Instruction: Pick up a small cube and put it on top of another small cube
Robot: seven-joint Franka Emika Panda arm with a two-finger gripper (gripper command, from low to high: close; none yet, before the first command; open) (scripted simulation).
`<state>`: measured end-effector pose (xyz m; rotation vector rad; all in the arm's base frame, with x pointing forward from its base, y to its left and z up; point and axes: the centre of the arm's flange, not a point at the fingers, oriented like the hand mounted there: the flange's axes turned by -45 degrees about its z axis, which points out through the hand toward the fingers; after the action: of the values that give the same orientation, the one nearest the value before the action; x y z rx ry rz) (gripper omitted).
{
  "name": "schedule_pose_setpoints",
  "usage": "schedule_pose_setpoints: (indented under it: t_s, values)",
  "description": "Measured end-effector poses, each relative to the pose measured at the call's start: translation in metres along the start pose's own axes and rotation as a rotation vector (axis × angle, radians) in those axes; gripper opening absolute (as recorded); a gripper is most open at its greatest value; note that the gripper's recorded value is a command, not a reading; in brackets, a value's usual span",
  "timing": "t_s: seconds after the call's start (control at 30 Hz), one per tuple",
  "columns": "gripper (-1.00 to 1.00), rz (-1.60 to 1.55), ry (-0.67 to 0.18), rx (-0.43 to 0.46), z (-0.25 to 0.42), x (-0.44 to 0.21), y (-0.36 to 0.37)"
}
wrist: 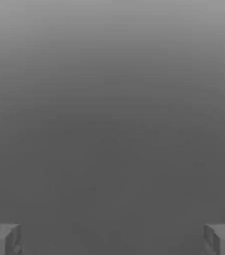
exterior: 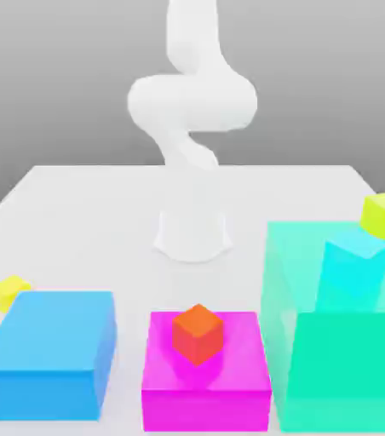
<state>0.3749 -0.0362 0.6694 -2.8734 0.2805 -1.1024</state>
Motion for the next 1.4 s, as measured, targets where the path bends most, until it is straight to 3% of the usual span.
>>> schedule_pose_setpoints:
  t_s: [0.17,0.37,0.57,0.7,0.77,1.0,1.03,1.4]
  values:
    - [0.0,0.432,-0.141,-0.092,0.109,-0.027,0.097]
    - [0.0,0.945,-0.262,-0.262,0.202,-0.107,0.213]
    - [0.0,1.445,-0.327,-0.497,0.249,-0.228,0.311]
    - [0.0,1.817,-0.325,-0.717,0.249,-0.335,0.371]
    - [0.0,1.894,-0.326,-0.781,0.256,-0.366,0.377]
    - [0.0,1.916,-0.326,-0.804,0.297,-0.409,0.384]
    - [-1.0,1.918,-0.328,-0.803,0.3,-0.413,0.384]
    - [-1.0,1.913,-0.321,-0.804,0.279,-0.392,0.383]
